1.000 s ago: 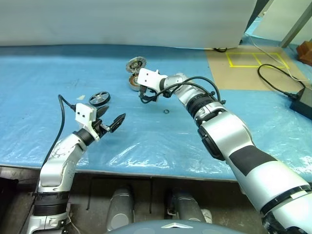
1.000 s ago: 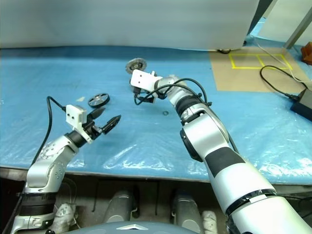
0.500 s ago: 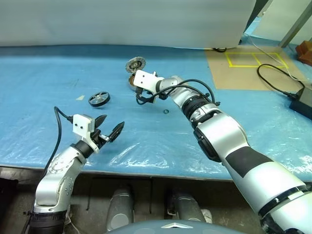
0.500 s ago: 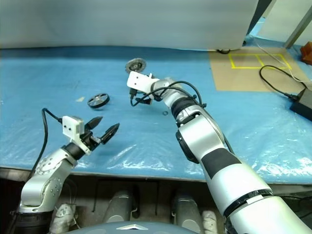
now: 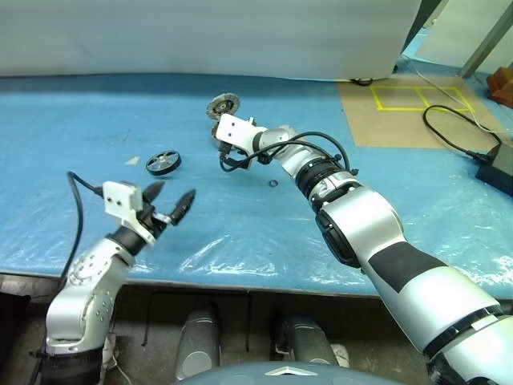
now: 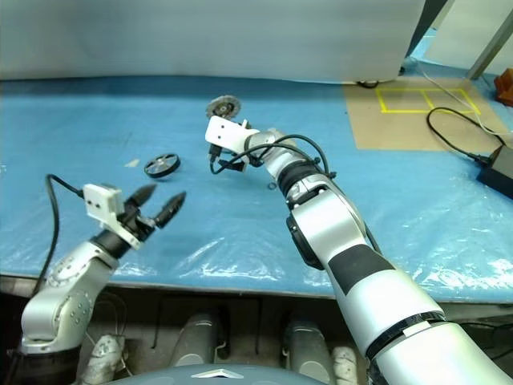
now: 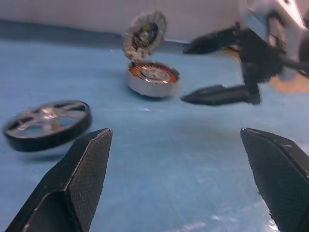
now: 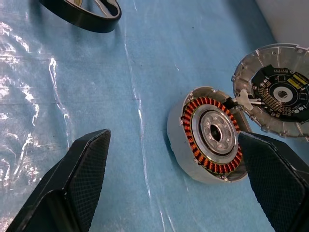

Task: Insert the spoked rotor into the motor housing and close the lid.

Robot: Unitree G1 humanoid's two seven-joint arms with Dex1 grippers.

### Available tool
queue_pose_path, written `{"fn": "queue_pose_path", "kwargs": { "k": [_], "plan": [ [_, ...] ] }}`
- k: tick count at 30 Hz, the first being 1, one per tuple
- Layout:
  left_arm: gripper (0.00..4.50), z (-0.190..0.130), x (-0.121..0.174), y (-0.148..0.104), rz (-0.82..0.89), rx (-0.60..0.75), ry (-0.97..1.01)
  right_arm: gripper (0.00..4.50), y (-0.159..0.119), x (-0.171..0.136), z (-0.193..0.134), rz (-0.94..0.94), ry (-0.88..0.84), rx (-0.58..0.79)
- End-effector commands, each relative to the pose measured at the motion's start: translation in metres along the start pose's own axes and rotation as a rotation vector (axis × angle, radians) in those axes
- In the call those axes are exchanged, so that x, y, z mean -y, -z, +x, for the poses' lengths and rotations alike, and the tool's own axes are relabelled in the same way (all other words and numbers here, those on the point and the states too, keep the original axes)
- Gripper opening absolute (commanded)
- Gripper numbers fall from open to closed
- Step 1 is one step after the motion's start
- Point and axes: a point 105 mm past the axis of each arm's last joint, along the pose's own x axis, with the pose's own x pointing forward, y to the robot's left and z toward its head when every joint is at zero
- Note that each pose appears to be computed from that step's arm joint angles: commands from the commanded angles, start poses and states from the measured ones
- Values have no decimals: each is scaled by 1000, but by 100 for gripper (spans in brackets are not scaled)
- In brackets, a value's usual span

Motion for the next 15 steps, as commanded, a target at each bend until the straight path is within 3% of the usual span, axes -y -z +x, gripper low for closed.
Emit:
{"fn": "queue_pose_path", "kwargs": {
  "k": [1, 5, 15],
  "plan": [
    [450, 12, -10, -15, 56, 41, 14, 446, -25, 25, -8, -13, 74, 63],
    [450, 28, -7, -24, 66, 65, 54, 446, -30, 36, -14, -6, 105, 80],
    [450, 28, 9, -7, 35, 32, 95, 446, -15, 32, -14, -52, 73, 36]
  ]
}}
